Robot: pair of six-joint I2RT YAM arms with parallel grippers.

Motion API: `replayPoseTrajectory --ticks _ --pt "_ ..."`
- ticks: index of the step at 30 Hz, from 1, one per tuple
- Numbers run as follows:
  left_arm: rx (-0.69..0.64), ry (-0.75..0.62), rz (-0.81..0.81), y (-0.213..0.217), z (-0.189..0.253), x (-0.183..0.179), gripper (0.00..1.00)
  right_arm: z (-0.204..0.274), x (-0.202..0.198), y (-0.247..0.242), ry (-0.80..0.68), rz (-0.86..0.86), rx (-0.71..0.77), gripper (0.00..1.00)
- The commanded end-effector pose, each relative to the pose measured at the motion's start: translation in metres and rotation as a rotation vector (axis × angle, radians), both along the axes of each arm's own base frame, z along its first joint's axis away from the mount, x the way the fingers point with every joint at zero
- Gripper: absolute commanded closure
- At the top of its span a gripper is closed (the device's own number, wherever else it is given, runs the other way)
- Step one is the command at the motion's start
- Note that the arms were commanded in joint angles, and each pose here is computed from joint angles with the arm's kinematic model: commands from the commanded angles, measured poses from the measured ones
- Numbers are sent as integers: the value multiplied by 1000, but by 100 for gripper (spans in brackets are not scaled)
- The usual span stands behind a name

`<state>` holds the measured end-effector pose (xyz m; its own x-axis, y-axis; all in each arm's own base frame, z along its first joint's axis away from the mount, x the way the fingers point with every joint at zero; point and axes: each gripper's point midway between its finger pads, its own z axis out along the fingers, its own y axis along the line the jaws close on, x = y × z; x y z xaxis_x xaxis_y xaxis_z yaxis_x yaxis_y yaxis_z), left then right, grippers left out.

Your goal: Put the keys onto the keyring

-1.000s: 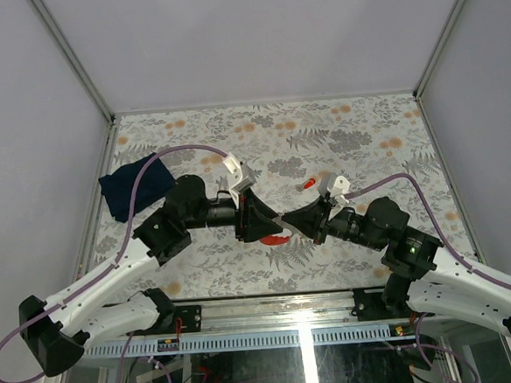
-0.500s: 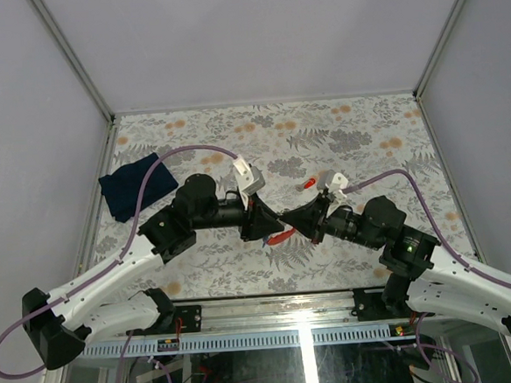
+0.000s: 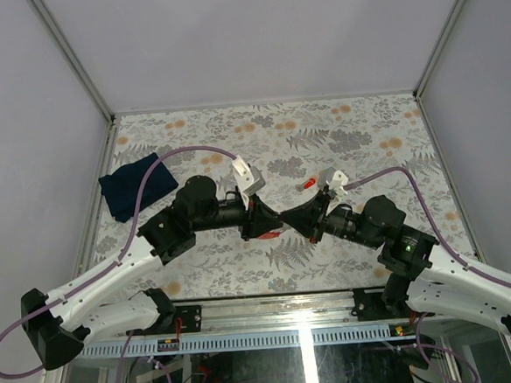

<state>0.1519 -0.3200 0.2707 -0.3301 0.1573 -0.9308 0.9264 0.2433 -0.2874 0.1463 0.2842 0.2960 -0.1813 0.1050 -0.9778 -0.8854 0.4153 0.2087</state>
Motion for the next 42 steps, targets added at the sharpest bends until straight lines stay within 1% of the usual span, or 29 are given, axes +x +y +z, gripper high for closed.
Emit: replayPoseTrajectory --ticks 1,3,4,7,10,13,20,24,29,32,34,38,42 --pt "-81 -80 27 1 35 3 89 58 -6 2 -75 28 145 100" --pt "-103 -91 25 2 41 2 96 61 -7 1 -79 29 151 100" --pt "-114 -96 23 3 45 0 99 62 -6 0 -81 24 152 97" --pt "-151 -118 2 6 57 -7 100 72 -6 -6 -99 4 170 86" --pt "-178 -136 -21 8 68 -13 100 85 -6 -16 -131 -23 184 72" --pt "-198 -151 -45 10 77 -19 100 96 -8 -27 -167 -47 196 65" --pt "-254 -172 -135 10 100 -37 100 114 -9 -45 -220 -94 208 63" --pt "-257 -186 -172 9 106 -42 100 116 -8 -47 -163 -107 174 63" --pt "-207 -227 -151 11 103 -35 100 111 -10 -38 -33 -79 96 63" --pt "-171 -281 -82 16 101 -21 100 104 -16 -28 28 -22 35 63" --pt "-161 -319 -57 19 102 -17 100 103 -28 -20 12 66 25 62" --pt "-164 -453 -124 24 107 -26 100 106 -31 -14 35 91 54 62" --pt "-193 -582 -189 29 112 -38 100 110 -45 -7 29 181 62 62"
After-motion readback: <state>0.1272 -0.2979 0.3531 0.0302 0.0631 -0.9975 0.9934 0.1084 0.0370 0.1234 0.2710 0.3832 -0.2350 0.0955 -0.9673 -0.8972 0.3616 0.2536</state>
